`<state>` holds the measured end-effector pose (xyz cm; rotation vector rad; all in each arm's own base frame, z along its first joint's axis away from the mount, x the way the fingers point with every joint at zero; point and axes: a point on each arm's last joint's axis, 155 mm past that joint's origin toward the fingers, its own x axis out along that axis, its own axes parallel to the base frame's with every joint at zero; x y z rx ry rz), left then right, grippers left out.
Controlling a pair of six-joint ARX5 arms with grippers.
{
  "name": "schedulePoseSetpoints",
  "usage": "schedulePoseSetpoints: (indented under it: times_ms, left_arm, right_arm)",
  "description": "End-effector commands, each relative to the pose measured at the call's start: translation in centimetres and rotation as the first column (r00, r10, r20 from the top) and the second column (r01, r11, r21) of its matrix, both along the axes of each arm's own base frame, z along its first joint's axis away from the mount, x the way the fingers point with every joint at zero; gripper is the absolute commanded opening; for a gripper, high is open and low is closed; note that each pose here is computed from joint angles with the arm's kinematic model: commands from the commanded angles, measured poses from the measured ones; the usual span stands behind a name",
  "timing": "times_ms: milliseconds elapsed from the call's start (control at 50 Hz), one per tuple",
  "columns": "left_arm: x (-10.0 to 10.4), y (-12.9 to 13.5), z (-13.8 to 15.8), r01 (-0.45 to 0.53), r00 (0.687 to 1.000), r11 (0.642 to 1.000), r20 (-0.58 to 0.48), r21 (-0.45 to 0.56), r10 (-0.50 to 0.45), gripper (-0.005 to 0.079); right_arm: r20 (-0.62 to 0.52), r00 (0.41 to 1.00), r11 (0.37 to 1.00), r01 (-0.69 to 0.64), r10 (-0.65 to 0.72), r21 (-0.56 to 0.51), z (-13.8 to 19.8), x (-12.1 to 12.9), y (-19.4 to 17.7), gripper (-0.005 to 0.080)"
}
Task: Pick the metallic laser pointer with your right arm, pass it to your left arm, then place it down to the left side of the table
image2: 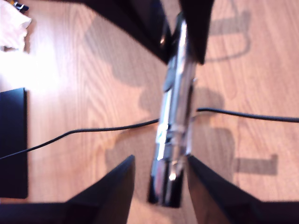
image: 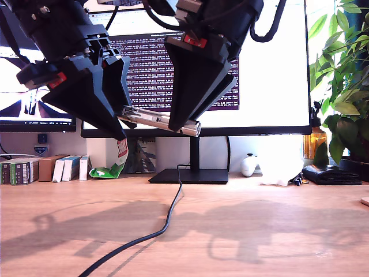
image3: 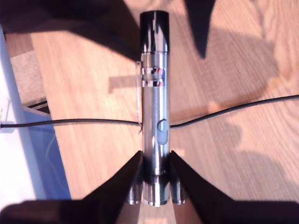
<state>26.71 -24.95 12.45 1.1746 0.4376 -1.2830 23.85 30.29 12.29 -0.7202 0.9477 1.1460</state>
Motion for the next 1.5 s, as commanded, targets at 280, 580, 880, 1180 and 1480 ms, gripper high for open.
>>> schedulePoseSetpoints:
  times_ms: [280, 580, 880, 1180, 1480]
  left_arm:
    - [-0.1, -0.2, -0.2, 0.008, 1.000, 1.000, -0.007, 0.002, -0.008, 0.0095]
    - [-0.4, -0.6, -0.2, 0.023, 1.000, 1.000, -0.013, -0.008, -0.023, -0.0023]
    - [-0.3, -0.5, -0.2, 0.018, 1.000, 1.000, -0.011, -0.004, -0.018, -0.0024]
    - [0.1, -0.1, -0.3, 0.000, 1.000, 1.000, 0.000, 0.013, 0.000, -0.0024]
    - [1.7, 2.3, -0.5, -0.086, 0.996, 0.996, -0.012, 0.028, 0.086, -0.0024]
  right_arm:
    - [0.014, 1.000, 1.000, 0.006, -0.006, 0.016, 0.6, 0.7, 0.2, -0.0011]
    - [0.021, 1.000, 1.000, 0.016, -0.016, 0.024, 0.7, 1.2, 0.2, -0.0010]
    - [0.031, 0.999, 0.999, 0.021, -0.022, 0.028, 0.8, 1.4, 0.3, 0.0310]
    - [0.025, 0.999, 0.999, 0.026, -0.027, 0.023, 0.9, 1.3, 0.0, 0.0334]
    - [0.064, 0.996, 0.996, 0.065, -0.069, 0.064, 3.2, 2.2, -1.3, 0.0334]
